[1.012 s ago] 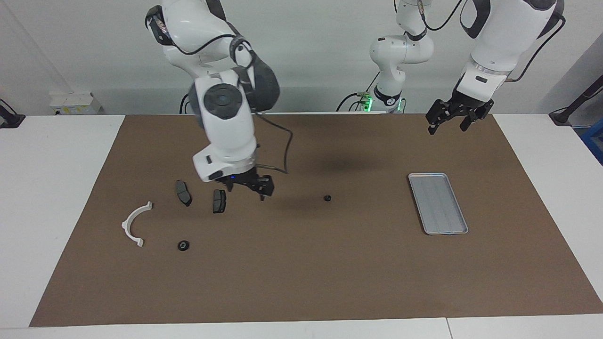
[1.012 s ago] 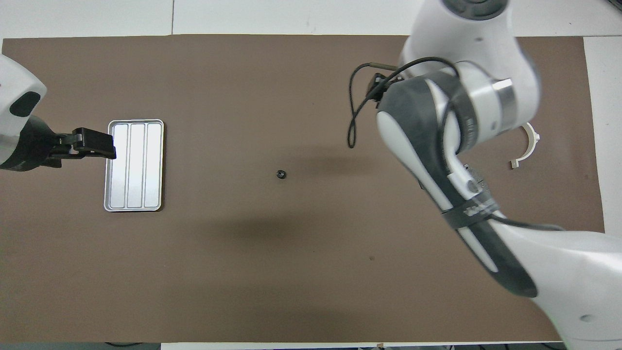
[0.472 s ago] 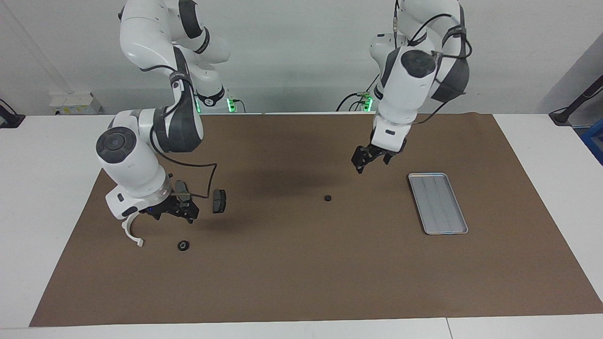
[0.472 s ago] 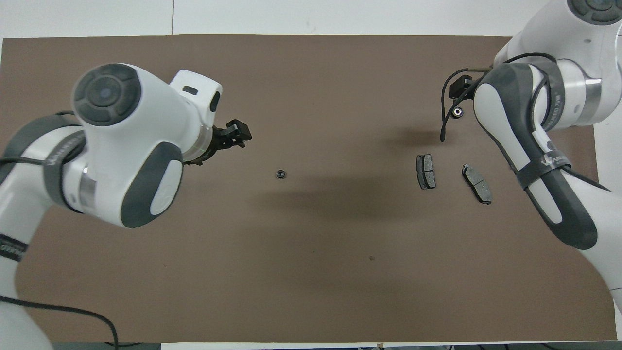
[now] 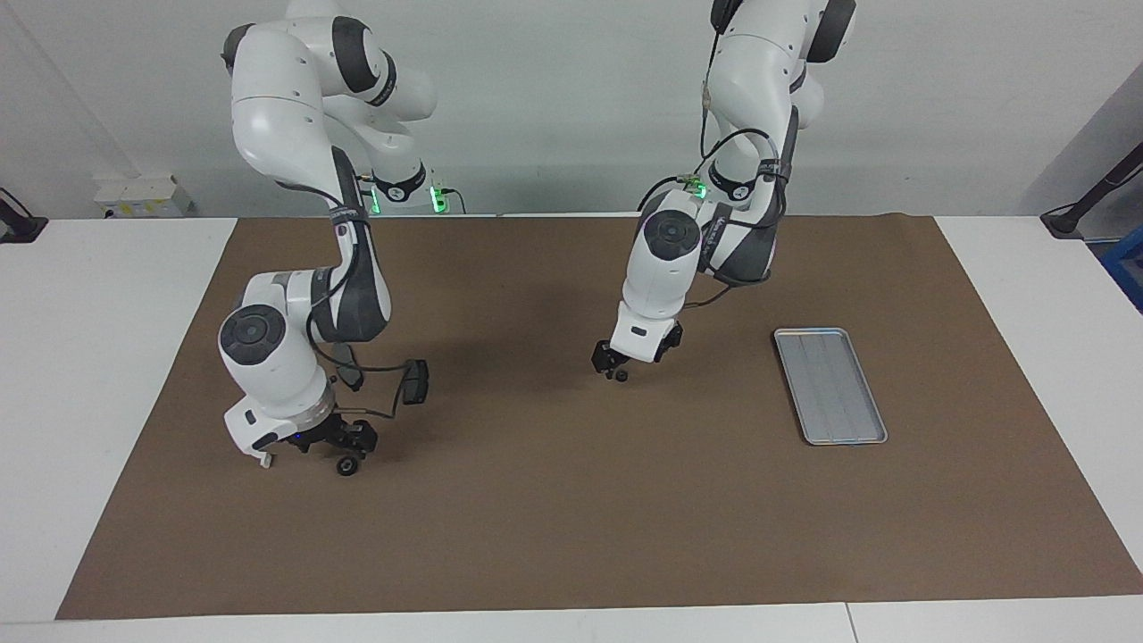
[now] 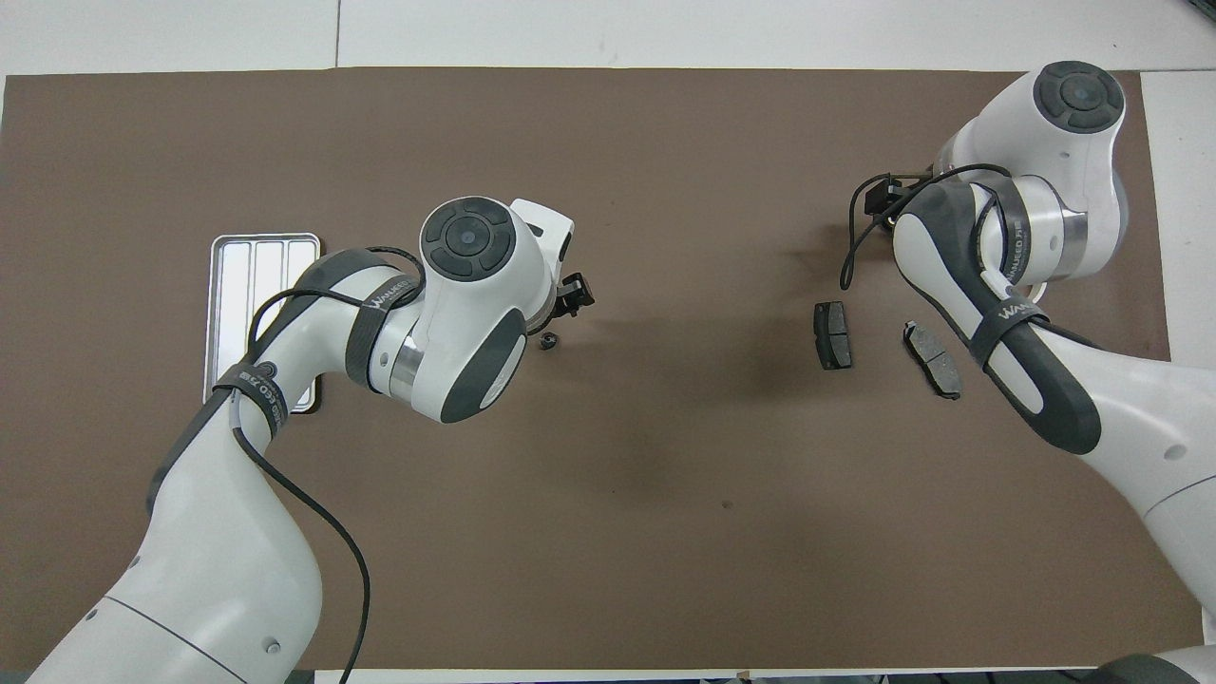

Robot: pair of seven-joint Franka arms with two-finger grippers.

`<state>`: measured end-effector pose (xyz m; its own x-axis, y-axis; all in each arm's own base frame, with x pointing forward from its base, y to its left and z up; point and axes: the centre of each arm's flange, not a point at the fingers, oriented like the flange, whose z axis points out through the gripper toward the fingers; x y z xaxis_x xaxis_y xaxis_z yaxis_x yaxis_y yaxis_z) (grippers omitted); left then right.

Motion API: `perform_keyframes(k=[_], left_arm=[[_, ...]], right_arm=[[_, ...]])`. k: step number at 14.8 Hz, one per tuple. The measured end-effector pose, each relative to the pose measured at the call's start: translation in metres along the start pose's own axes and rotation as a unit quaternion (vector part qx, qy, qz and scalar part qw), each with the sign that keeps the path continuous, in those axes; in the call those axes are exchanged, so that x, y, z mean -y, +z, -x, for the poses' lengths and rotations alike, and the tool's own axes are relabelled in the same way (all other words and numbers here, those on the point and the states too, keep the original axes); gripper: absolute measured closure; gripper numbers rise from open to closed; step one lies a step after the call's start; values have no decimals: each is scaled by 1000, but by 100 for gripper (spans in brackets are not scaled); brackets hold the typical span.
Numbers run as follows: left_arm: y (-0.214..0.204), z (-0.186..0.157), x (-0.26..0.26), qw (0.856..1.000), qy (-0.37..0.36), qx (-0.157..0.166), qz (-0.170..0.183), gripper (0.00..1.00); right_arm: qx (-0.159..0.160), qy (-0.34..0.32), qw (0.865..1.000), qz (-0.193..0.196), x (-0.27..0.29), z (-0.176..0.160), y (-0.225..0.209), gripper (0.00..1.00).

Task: Pick bearing gear from pile to tray
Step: 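Reach the left gripper to the bearing while the right gripper withdraws, then grasp the black bearing with the left gripper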

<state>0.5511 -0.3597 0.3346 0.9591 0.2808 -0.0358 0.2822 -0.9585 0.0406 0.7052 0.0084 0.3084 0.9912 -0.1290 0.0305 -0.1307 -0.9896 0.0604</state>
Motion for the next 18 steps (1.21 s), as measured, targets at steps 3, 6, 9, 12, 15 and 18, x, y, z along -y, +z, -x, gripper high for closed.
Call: perform_keyframes(k=[3, 6, 9, 12, 15, 18], left_arm=[[16, 10, -5, 1000, 2, -3, 4, 0], [27, 16, -3, 1000, 2, -5, 5, 6], [34, 17, 1, 1000, 2, -3, 2, 10], [36, 18, 2, 1000, 1, -2, 1, 11], [37, 18, 2, 1000, 1, -4, 3, 19], [39, 19, 2, 1000, 0, -5, 5, 18]], right_arm=[[-12, -1, 1000, -4, 2, -3, 7, 0], [-16, -2, 1000, -7, 4, -5, 17, 0], [-14, -3, 1000, -8, 6, -5, 23, 0], [-14, -4, 1000, -8, 7, -4, 23, 0], [-11, -4, 1000, -8, 7, -2, 26, 10], [-16, -5, 1000, -10, 8, 0, 33, 10]])
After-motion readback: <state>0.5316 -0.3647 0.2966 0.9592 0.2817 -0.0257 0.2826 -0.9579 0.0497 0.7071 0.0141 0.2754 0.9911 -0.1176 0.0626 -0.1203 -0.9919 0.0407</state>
